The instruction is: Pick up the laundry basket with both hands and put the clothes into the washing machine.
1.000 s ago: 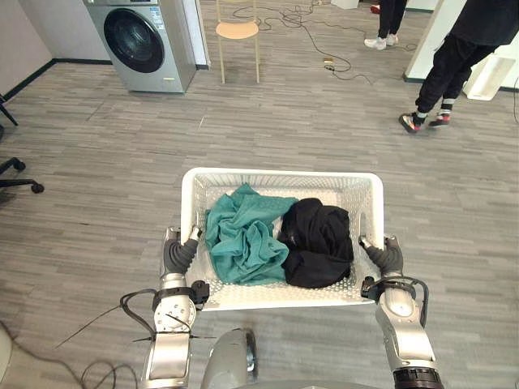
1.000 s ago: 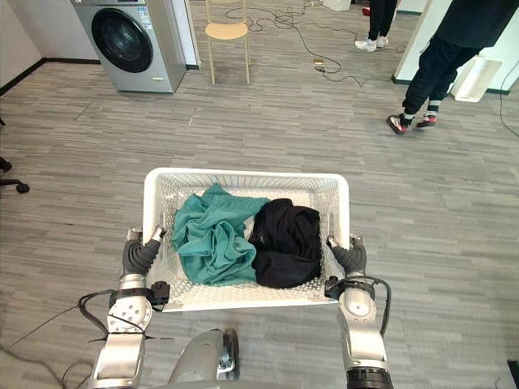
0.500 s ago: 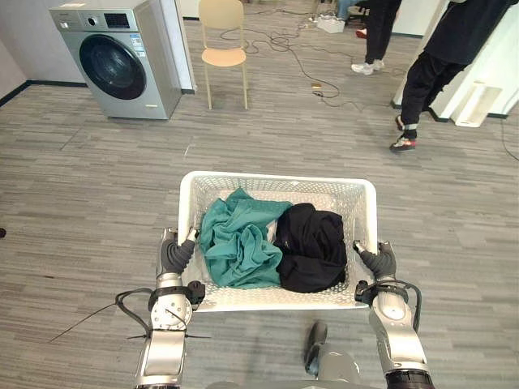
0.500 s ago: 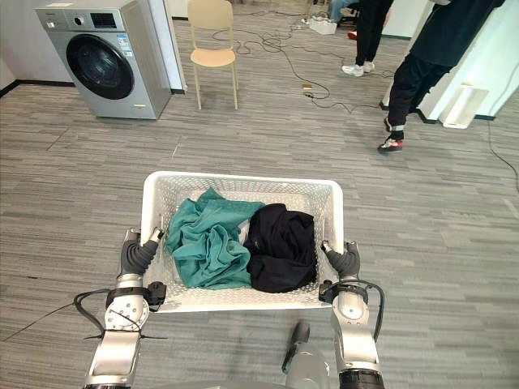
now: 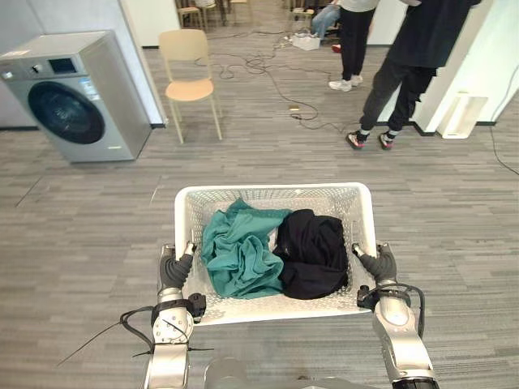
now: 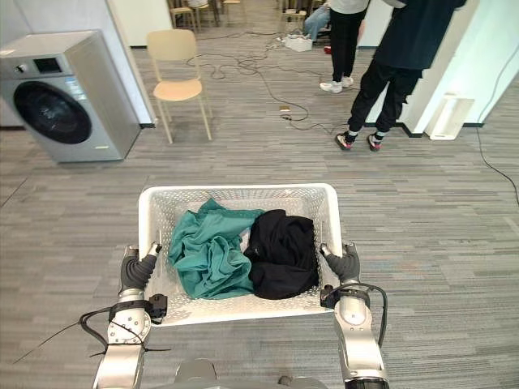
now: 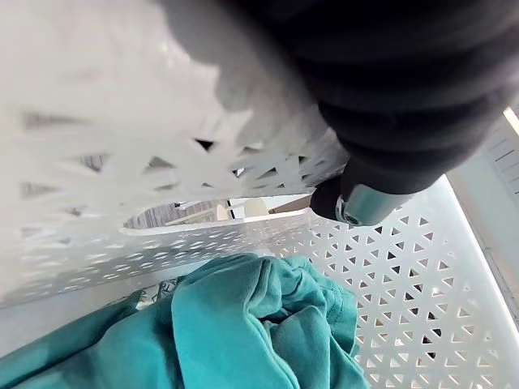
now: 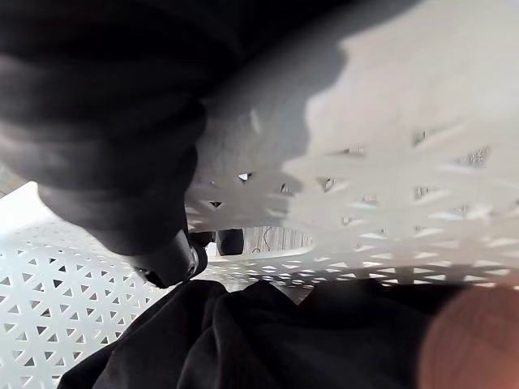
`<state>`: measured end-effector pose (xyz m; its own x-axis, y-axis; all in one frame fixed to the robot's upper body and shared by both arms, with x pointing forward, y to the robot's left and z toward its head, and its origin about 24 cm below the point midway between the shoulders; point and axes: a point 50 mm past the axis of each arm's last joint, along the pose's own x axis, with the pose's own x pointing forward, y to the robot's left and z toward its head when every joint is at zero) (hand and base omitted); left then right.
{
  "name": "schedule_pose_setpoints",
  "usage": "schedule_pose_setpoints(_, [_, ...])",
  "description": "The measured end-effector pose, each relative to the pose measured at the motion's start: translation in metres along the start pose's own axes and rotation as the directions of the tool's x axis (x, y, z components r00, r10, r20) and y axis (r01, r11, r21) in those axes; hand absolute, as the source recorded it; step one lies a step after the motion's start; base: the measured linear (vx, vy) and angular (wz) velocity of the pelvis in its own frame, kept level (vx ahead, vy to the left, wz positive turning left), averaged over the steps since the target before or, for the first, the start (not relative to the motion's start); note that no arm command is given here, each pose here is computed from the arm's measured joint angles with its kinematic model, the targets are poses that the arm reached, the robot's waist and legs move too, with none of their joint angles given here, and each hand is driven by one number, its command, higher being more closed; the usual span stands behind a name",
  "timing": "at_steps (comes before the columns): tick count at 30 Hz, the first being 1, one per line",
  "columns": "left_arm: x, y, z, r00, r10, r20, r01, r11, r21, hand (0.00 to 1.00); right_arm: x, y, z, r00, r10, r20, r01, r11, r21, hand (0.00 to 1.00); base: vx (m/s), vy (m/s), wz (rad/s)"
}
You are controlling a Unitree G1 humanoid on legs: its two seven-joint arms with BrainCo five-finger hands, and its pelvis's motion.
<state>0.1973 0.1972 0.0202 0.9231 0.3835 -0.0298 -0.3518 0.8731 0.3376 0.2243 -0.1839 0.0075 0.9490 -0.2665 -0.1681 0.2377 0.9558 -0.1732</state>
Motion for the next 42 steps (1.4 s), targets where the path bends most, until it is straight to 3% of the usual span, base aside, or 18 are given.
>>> schedule_pose_setpoints(12, [-0.010, 0.003, 0.017, 0.996, -0.028, 0.085, 0.027, 1.000, 0.011, 1.00, -0.034, -0.011, -0.012, 0.998, -0.059, -0.003, 0.059, 0.997, 0.050, 1.00, 0.18, 0.215, -0.07])
schedule_pose_setpoints(22, [-0.011, 0.004, 0.015, 0.997, -0.022, 0.072, 0.022, 1.000, 0.001, 1.00, -0.028, -0.006, -0.027, 0.997, -0.060, -0.054, 0.063, 0.997, 0.046, 1.00, 0.00, 0.000, 0.04])
schedule_pose_setpoints(31, [-0.011, 0.005, 0.000, 0.999, 0.028, -0.019, -0.030, 0.995, -0.092, 1.00, 0.002, 0.013, -0.028, 0.993, -0.086, -0.086, 0.091, 0.994, 0.056, 1.00, 0.05, 0.049, 0.37])
schedule_pose_setpoints(38, [-0.012, 0.005, -0.003, 1.000, -0.027, 0.005, 0.027, 0.999, -0.026, 1.00, -0.004, 0.016, -0.045, 0.979, -0.094, -0.181, 0.117, 0.985, 0.124, 1.00, 0.38, 0.176, 0.33])
schedule_pose_setpoints(42, [-0.004, -0.009, 0.014, 0.993, -0.080, 0.088, 0.085, 0.995, -0.052, 1.00, -0.002, 0.001, -0.044, 0.974, -0.150, -0.170, 0.179, 0.968, 0.173, 1.00, 0.57, 0.073, 0.46])
